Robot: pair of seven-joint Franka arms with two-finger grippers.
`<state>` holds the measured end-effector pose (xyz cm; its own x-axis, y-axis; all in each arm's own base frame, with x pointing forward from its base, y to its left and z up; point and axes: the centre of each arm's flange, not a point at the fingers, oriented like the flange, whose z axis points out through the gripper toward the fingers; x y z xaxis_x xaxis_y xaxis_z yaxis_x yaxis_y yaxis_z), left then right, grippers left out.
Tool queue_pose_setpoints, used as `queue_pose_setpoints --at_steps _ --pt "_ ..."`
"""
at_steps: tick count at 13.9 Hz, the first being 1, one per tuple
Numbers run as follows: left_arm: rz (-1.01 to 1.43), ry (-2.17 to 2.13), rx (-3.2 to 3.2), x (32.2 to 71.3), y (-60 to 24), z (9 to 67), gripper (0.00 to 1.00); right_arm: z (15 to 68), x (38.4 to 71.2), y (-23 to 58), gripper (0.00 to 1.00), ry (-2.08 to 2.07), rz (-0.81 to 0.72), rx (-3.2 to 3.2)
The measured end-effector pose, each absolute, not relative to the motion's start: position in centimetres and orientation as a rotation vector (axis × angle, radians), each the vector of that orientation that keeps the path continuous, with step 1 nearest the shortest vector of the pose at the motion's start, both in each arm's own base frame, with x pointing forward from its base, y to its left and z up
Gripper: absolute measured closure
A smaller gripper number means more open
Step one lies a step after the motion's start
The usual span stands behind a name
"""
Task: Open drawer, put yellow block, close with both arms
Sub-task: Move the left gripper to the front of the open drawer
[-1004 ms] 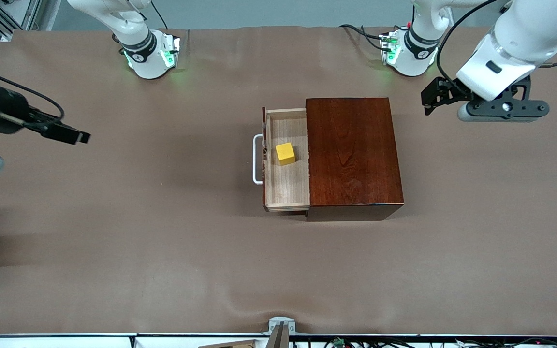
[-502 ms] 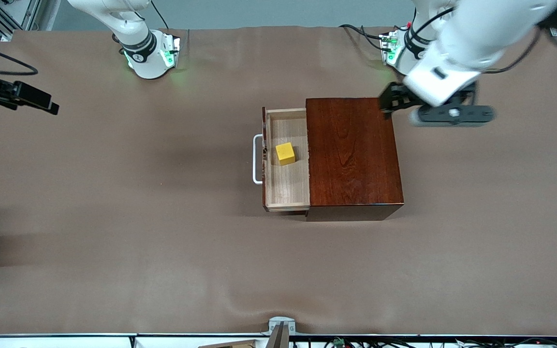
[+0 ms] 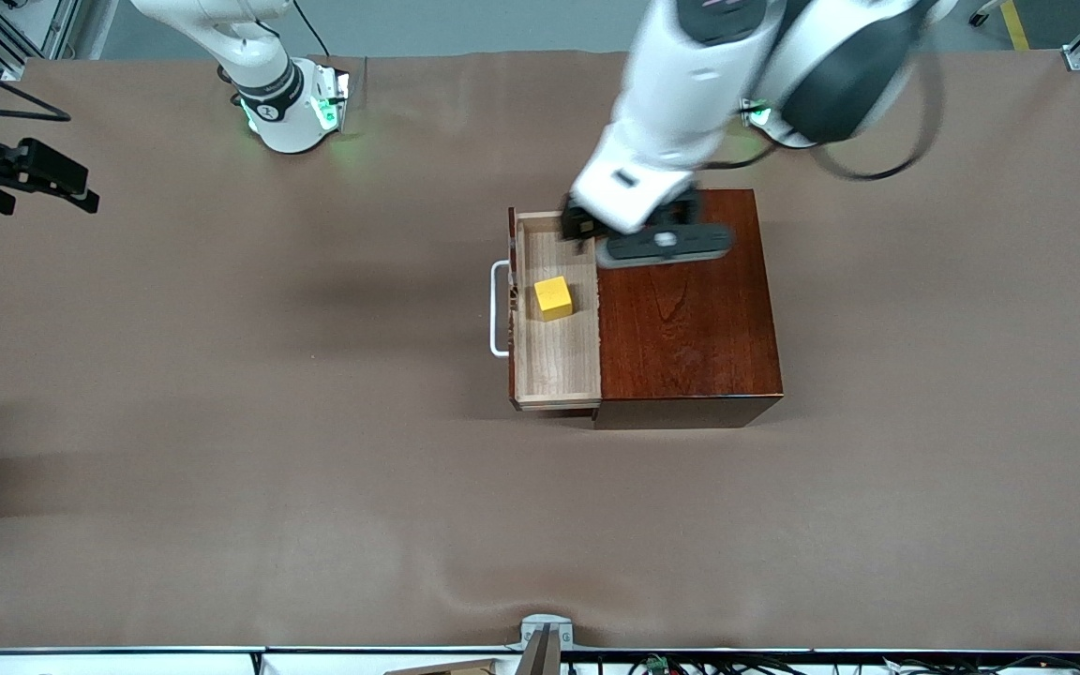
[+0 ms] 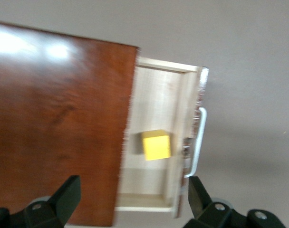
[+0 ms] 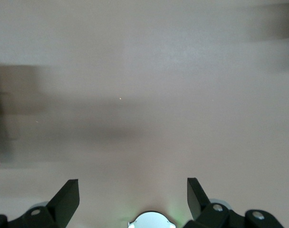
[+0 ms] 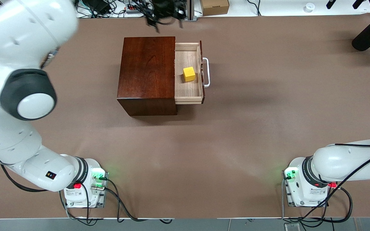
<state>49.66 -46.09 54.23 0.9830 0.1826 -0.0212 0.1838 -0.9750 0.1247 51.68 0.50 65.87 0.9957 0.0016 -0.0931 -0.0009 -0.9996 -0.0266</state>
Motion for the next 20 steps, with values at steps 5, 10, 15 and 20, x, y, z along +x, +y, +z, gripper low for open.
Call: queue_pose_setpoints --at_steps 5,10,15,20 --pt "0.064 0.512 2.995 47.8 -55.1 46.3 0.00 66.6 51.4 0.7 0.00 -0.089 0.100 -3.168" --pt "0.178 0.745 2.878 44.8 -61.4 40.7 0.00 66.7 51.5 0.5 0.00 -0.096 0.093 -3.169" --pt "0.190 0.968 2.718 44.6 -63.4 38.0 0.00 66.7 51.5 0.6 0.00 -0.100 0.089 -3.169" --pt "0.192 1.230 2.544 43.9 -65.4 33.4 0.00 66.7 51.5 0.5 0.00 -0.098 0.089 -3.166"
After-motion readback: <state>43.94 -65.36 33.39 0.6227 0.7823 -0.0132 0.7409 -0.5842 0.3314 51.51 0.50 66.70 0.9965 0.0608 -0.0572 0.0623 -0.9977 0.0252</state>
